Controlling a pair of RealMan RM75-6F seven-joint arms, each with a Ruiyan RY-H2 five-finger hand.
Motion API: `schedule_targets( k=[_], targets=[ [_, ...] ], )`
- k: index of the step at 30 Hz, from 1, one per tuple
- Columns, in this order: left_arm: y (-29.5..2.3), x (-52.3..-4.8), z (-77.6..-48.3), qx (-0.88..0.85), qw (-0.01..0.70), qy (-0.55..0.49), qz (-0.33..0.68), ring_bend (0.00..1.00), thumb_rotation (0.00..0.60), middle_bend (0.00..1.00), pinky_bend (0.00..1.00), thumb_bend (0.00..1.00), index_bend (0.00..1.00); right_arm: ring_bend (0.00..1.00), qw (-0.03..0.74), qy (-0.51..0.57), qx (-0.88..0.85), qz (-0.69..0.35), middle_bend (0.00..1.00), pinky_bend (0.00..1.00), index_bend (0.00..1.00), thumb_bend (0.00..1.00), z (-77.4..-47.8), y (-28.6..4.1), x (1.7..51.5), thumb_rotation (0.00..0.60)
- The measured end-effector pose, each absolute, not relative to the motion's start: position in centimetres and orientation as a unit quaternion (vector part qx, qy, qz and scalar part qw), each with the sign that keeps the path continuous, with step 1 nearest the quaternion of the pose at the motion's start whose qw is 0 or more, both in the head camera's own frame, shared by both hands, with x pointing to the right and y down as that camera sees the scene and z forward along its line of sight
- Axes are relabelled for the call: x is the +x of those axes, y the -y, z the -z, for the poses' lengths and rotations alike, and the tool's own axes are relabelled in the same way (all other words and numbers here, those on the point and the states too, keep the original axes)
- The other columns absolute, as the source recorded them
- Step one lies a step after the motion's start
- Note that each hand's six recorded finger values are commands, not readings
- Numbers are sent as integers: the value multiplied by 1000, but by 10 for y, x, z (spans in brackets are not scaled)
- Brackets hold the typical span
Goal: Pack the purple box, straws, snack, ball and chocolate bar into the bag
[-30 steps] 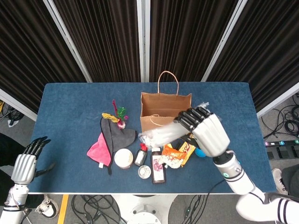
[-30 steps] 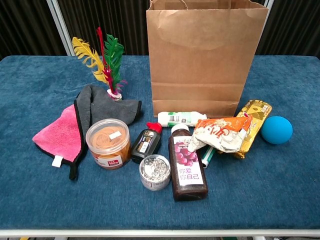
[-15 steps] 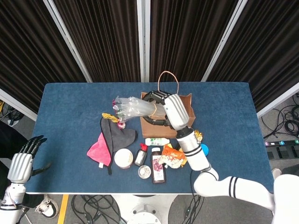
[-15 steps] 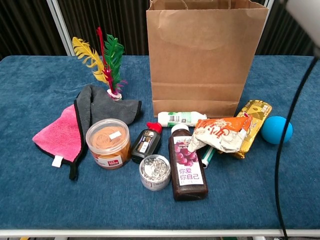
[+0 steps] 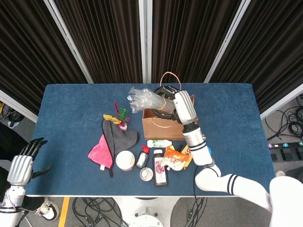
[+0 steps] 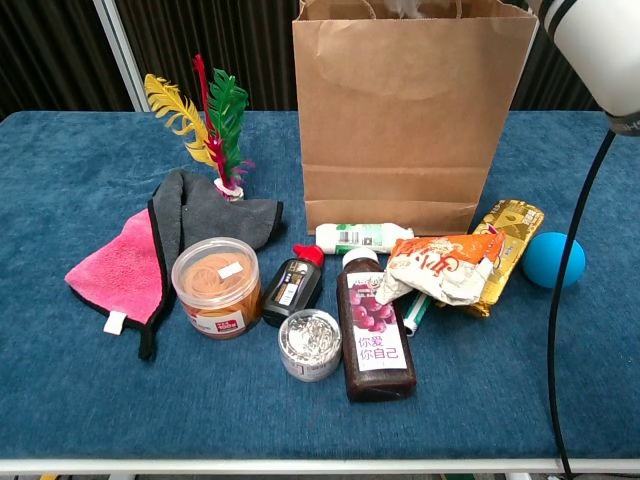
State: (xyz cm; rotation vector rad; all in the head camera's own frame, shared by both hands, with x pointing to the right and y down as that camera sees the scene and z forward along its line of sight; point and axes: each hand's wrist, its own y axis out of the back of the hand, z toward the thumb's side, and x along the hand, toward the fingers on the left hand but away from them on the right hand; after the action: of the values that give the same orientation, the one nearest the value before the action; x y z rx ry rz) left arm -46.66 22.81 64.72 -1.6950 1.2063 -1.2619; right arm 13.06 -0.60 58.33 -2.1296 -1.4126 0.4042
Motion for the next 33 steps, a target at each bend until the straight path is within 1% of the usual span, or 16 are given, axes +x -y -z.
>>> schedule_targets(
  k=[1, 3, 4, 7, 15, 21, 25, 27, 30, 33],
  targets=[
    [-228, -466, -648, -654, 347, -464, 487, 158, 600, 240, 239, 224, 227, 209, 273, 518, -796, -151, 383, 248, 357, 25, -585, 5, 130, 600],
    [-228, -466, -648, -654, 347, -464, 487, 158, 600, 240, 239, 224, 227, 124, 270, 511, -802, -151, 316, 165, 265, 0, -586, 5, 131, 600],
    [-228, -466, -648, -654, 346, -463, 487, 158, 600, 240, 239, 225, 227, 92, 268, 508, -804, -151, 291, 139, 232, 0, -586, 5, 131, 600],
    [-229, -468, -649, -653, 344, -463, 490, 158, 600, 240, 239, 225, 227, 63, 271, 508, -804, -149, 262, 127, 194, 0, -586, 9, 135, 600],
    [-229, -466, -651, -656, 341, -463, 489, 158, 600, 240, 239, 225, 227, 62, 280, 519, -795, -141, 255, 127, 178, 0, -579, 14, 146, 600],
    [-229, -464, -650, -657, 341, -465, 487, 158, 600, 240, 239, 225, 227, 95, 312, 513, -792, -113, 259, 139, 175, 0, -555, 10, 148, 600],
    [-228, -464, -648, -657, 341, -468, 483, 158, 600, 240, 239, 225, 227, 152, 363, 483, -791, -95, 260, 184, 189, 0, -532, -7, 150, 600],
    [-228, -463, -647, -656, 341, -470, 482, 158, 600, 240, 239, 225, 227, 161, 389, 461, -790, -108, 261, 191, 203, 0, -527, -17, 156, 600],
    [-228, -461, -646, -659, 340, -471, 479, 158, 600, 240, 239, 225, 227, 161, 439, 413, -783, -152, 262, 192, 208, 0, -527, -40, 172, 600],
    [-227, -459, -646, -661, 340, -471, 475, 158, 600, 240, 239, 225, 227, 160, 482, 357, -770, -216, 262, 192, 208, 0, -537, -70, 196, 600]
  ],
)
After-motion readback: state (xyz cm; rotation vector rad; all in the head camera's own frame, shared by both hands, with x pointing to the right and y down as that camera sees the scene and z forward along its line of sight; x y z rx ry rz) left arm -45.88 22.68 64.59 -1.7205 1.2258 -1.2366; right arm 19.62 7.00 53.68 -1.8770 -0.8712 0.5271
